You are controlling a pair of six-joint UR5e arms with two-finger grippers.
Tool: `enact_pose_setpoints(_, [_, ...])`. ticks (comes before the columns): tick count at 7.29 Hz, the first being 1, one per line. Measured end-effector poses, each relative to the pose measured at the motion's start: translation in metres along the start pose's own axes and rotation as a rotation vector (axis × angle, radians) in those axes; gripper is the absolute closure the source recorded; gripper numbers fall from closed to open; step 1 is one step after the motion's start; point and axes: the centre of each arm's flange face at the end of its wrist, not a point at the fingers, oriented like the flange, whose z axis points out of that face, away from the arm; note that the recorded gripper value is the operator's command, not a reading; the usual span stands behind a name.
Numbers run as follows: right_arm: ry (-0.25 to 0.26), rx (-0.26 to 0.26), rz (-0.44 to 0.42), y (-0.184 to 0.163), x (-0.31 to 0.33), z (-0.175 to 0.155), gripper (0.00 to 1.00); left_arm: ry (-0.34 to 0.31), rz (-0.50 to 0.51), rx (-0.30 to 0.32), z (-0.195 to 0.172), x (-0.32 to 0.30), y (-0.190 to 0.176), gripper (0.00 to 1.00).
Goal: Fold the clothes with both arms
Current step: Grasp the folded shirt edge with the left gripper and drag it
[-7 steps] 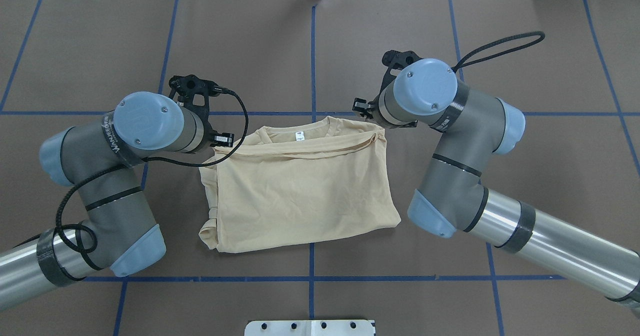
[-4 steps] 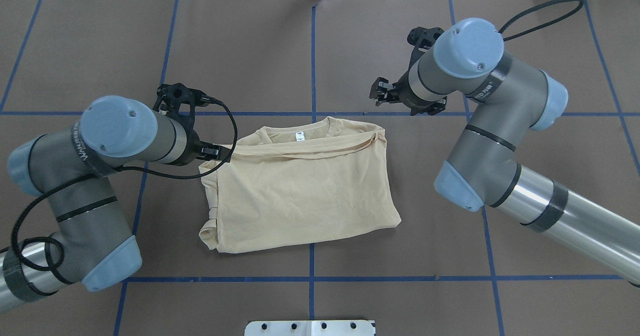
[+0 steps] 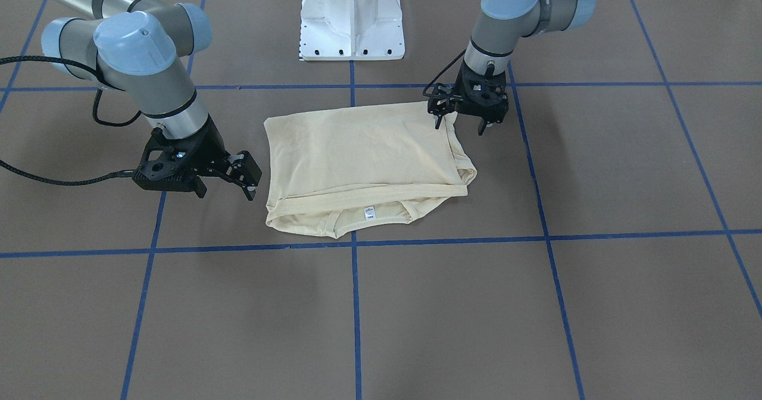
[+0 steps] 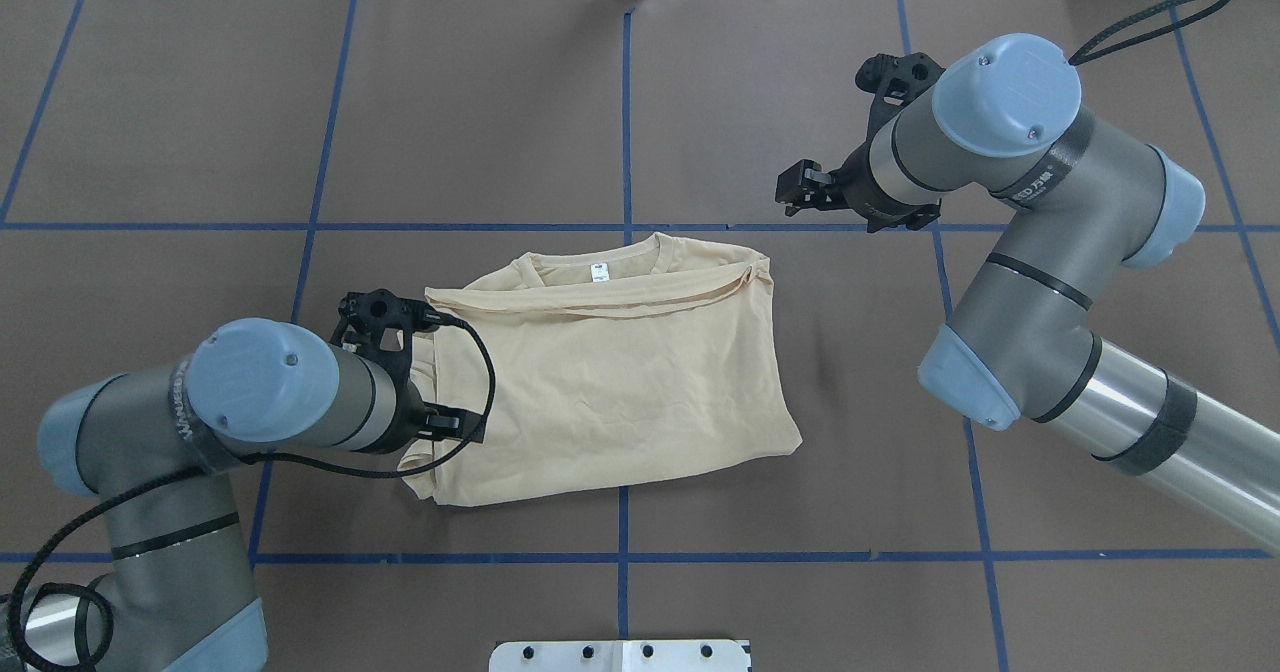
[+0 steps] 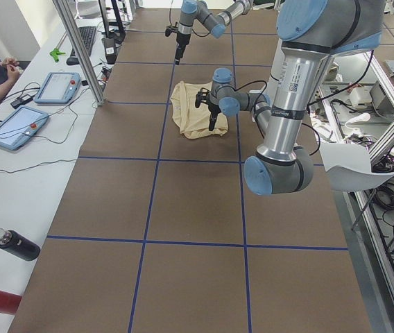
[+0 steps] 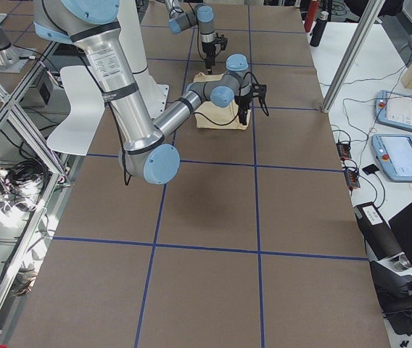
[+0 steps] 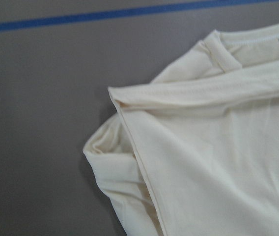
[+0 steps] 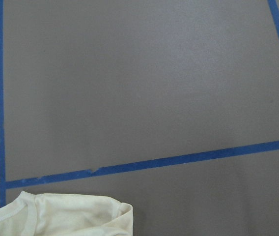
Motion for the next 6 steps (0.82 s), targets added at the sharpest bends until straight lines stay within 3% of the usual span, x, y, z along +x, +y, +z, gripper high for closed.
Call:
enact_pose_setpoints(5, [-0.002,0.004,-0.002,0.001,0.000,-0.002,0.00,-0.012,0.021,-0.057,0.023,0.011,0.032,0.67])
enact_pose_setpoints(6, [-0.002,0.004,-0.003,0.001,0.000,-0.002,0.00,-0.016,0.021,-0.061,0.025,0.011,0.034,0.99])
